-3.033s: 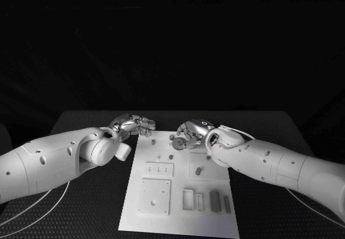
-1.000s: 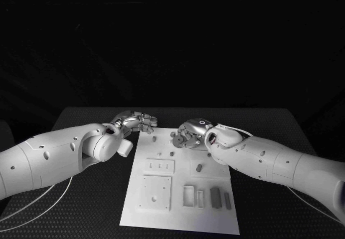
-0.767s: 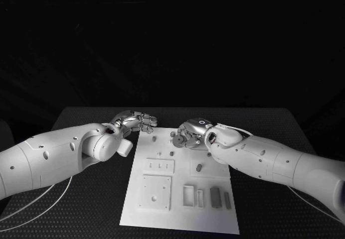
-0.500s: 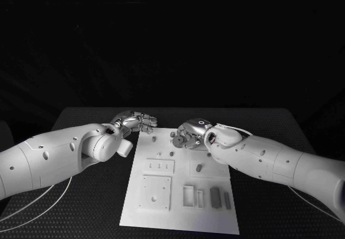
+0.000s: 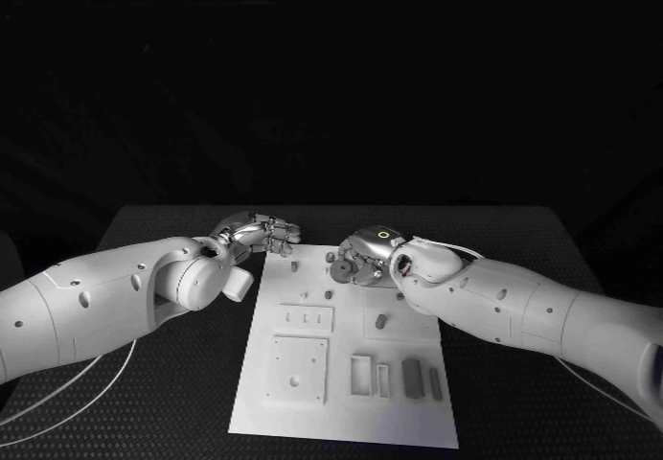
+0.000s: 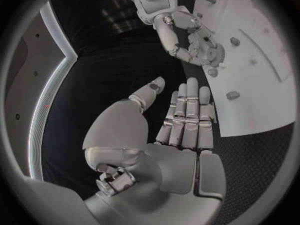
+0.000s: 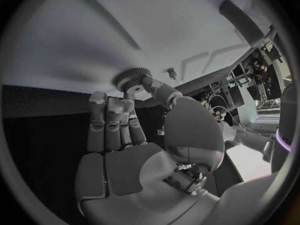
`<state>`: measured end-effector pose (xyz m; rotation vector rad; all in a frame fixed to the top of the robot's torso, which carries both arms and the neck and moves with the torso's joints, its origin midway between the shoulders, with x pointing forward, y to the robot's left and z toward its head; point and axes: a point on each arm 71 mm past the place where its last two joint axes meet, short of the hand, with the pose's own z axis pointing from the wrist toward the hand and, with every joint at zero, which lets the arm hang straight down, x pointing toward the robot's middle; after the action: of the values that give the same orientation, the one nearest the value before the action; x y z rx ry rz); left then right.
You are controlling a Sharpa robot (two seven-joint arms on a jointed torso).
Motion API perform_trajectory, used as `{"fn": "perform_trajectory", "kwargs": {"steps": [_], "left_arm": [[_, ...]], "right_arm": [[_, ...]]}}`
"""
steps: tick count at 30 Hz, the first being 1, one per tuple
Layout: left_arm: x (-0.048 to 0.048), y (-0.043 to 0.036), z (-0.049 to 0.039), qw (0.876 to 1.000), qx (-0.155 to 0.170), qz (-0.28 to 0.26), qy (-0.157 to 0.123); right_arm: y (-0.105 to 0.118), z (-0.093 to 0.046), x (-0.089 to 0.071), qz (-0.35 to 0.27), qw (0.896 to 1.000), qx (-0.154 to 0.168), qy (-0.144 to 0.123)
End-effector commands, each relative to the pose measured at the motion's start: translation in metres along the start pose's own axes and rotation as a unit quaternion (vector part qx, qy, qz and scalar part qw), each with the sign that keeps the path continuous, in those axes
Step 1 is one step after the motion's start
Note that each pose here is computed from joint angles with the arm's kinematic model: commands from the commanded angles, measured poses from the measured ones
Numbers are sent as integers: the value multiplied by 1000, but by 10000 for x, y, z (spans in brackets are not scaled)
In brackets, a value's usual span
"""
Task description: Assemble the parts on the task board
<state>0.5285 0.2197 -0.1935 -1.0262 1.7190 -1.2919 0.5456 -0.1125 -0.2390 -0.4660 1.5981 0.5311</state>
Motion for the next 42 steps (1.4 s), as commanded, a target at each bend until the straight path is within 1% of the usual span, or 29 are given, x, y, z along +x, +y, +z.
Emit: {"fn": "perform_trajectory", "kwargs": {"steps": [1,5,12,17,20,25,27,29,37,42], "left_arm": [[14,-15,1,1000,4,2,2],[11,-14,0,1000,4,2,2],[4,-14,-3,1000,4,2,1],[3,-14,-8,1000,4,2,0],[-3,-13,-12,1000,4,2,-1],[-5,-13,-17,1000,5,2,-2],[-4,-14,-17,1000,5,2,-1],[-5,-14,-19,1000,5,2,-2],[-8,-14,-19,1000,5,3,-4],[1,-17,-12,1000,6,3,-4]], "right_arm": [[-34,-88,279,-33,997,13,65],[-36,-106,257,-35,998,10,51],[-17,-150,211,-35,999,3,36],[4,-167,128,-38,999,-2,24],[15,-178,48,-40,999,-5,12],[34,-180,-70,-42,999,-6,-9],[45,-179,-97,-44,999,-6,-13],[67,-177,-129,-48,998,-8,-24],[178,-142,-178,-57,997,-15,-55],[253,-115,-190,-55,996,-21,-61]]}}
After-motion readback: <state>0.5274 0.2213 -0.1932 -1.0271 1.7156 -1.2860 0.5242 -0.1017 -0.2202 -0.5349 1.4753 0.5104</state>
